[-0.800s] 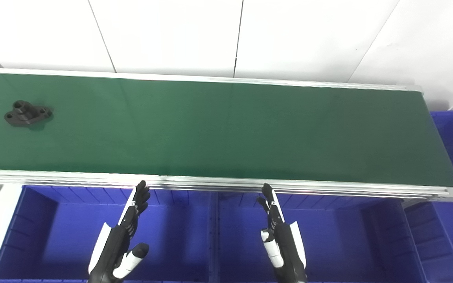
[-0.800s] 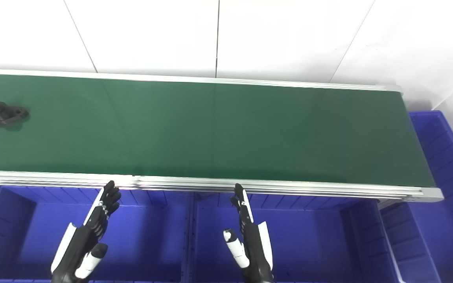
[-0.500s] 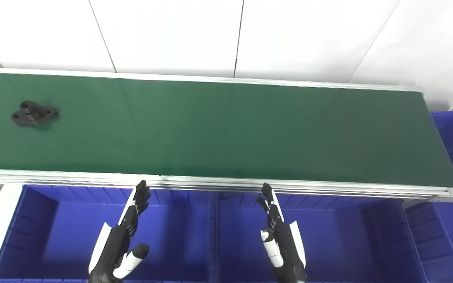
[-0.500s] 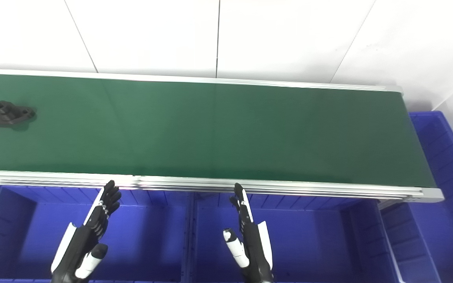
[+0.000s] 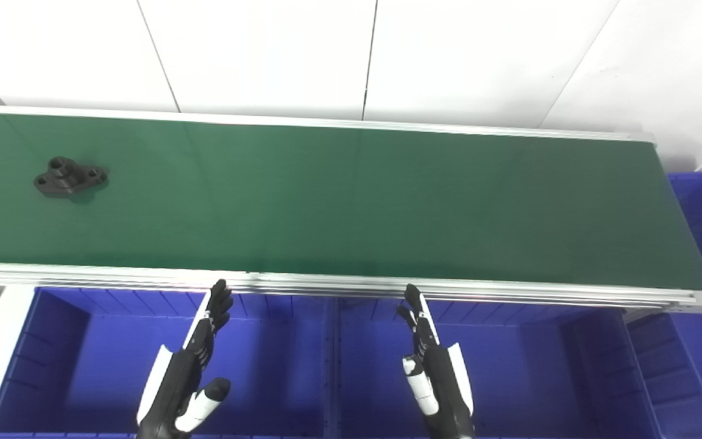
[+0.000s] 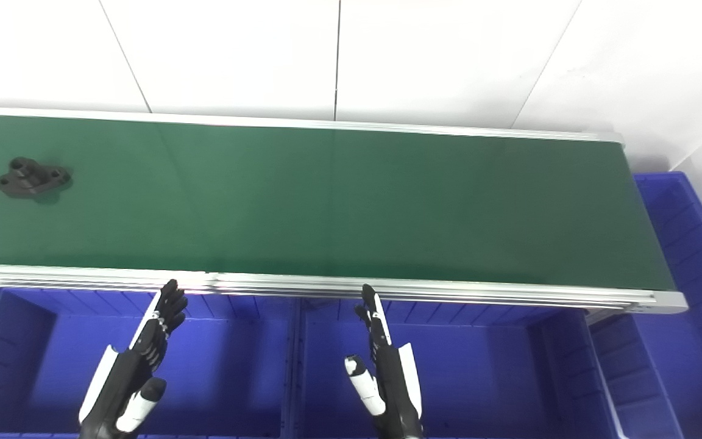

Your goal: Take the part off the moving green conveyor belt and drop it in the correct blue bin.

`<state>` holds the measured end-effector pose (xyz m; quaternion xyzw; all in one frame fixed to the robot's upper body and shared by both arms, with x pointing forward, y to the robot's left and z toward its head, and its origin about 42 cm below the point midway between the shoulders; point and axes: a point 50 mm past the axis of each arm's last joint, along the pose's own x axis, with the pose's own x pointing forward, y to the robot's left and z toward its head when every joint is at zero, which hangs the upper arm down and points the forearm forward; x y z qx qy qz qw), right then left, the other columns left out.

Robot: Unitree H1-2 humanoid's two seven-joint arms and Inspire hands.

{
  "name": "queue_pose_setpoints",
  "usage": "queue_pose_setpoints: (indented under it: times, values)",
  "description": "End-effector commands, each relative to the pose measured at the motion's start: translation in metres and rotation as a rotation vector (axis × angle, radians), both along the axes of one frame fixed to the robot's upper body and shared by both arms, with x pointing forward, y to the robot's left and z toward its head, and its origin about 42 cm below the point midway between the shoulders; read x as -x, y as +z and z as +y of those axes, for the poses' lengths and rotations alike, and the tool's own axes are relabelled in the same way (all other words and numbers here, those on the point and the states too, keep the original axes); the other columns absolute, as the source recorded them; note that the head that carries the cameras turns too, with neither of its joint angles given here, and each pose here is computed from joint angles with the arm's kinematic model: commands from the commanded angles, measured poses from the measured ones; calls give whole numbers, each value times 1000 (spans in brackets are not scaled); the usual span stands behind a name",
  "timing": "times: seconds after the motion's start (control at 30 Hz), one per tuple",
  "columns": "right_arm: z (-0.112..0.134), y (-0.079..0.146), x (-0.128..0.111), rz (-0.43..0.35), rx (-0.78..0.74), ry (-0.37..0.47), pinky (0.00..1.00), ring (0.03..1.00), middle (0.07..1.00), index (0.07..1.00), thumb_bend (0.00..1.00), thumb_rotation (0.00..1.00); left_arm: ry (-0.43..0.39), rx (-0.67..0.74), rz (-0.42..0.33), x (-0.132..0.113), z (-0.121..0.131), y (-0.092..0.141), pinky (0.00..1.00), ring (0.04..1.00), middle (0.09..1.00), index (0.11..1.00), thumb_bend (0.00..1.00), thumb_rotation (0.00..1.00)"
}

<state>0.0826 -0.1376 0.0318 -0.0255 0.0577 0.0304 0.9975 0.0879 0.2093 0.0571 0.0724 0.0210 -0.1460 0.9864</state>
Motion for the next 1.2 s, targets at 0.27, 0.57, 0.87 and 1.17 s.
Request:
queue_pose_setpoints:
  times: [0.27, 0.57, 0.87, 1.17]
  values:
    - [5, 9, -1, -39, -20, -6, 997, 945, 988, 1000, 919, 1000, 10, -8, -34, 1, 2, 8, 958, 975, 992, 1000, 944, 935]
    - [4, 7, -2, -39, -18, -6, 998, 948, 990, 1000, 919, 1000, 9, -9, -46, -1, 1, 6, 942, 969, 989, 1000, 941, 938]
    - [4, 5, -2, -31, -19, -7, 999, 946, 989, 1000, 927, 1000, 9, -9, -40, -1, 1, 5, 947, 973, 995, 1000, 943, 935]
    - [-8, -13, -1, -28, -17, -2, 1000, 960, 998, 1000, 913, 1000, 2, -12, -35, -2, -10, -15, 917, 955, 983, 1000, 928, 910]
